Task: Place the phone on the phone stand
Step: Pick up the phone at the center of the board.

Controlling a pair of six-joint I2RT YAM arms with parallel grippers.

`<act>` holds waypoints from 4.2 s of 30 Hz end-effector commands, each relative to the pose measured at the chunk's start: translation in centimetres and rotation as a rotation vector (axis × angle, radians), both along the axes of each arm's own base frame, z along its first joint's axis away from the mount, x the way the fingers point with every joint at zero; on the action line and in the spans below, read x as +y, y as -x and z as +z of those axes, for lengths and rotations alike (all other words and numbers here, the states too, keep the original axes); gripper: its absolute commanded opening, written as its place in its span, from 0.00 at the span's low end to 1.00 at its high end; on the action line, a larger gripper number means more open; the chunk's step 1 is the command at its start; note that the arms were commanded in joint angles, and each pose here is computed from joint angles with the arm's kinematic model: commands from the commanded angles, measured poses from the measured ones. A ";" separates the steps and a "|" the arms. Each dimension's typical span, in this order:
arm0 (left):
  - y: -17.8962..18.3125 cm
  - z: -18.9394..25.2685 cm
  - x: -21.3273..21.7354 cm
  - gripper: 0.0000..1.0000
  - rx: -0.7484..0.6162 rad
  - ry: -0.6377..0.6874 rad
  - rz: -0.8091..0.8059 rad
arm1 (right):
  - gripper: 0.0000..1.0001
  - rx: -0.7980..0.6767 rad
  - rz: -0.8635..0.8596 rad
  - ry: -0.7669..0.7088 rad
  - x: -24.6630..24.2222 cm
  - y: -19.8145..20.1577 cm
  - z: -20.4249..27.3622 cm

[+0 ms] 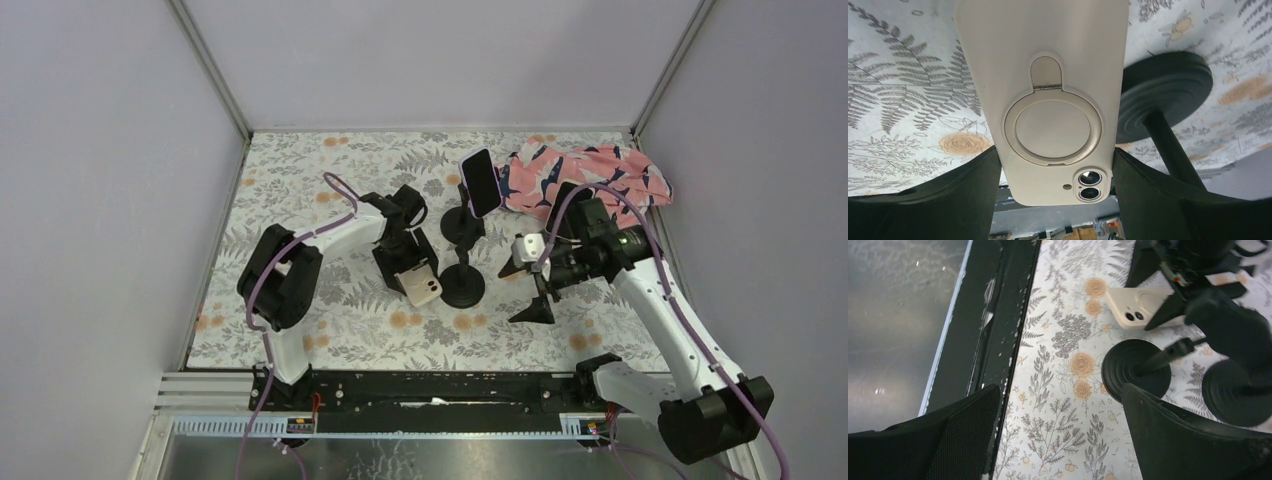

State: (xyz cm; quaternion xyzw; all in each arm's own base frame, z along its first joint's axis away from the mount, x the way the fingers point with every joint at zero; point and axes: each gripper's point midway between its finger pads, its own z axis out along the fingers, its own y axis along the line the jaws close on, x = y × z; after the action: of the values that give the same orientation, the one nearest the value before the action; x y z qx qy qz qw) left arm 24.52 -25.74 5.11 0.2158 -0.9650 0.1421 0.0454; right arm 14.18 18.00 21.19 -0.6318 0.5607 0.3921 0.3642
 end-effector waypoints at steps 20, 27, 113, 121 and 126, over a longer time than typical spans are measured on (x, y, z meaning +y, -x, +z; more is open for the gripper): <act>3.1 3.0 -1.2 0.00 0.118 0.215 -0.076 | 0.99 -0.589 0.510 0.486 10.1 0.1 -0.9; 3.3 3.3 -1.3 0.00 0.122 0.255 -0.090 | 0.95 -0.726 0.541 0.594 13.6 0.1 -5.2; 2.5 26.5 3.6 0.99 -1.485 0.812 -0.182 | 0.02 0.063 -0.009 0.257 4.4 0.5 2.4; 7.7 28.0 -0.2 0.99 -1.527 1.089 -0.518 | 0.02 0.195 -0.151 0.054 1.4 -0.9 4.4; 10.8 28.4 -2.1 0.99 -1.604 1.139 -0.667 | 0.02 0.210 -0.148 0.004 1.0 -0.6 5.3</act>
State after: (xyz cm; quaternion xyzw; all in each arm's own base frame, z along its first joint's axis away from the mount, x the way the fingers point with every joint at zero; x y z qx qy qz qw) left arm 16.62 -27.26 31.38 -0.1884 -0.5913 0.6515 -0.4365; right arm 16.73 18.03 23.92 -0.5499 0.6841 0.3648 0.3108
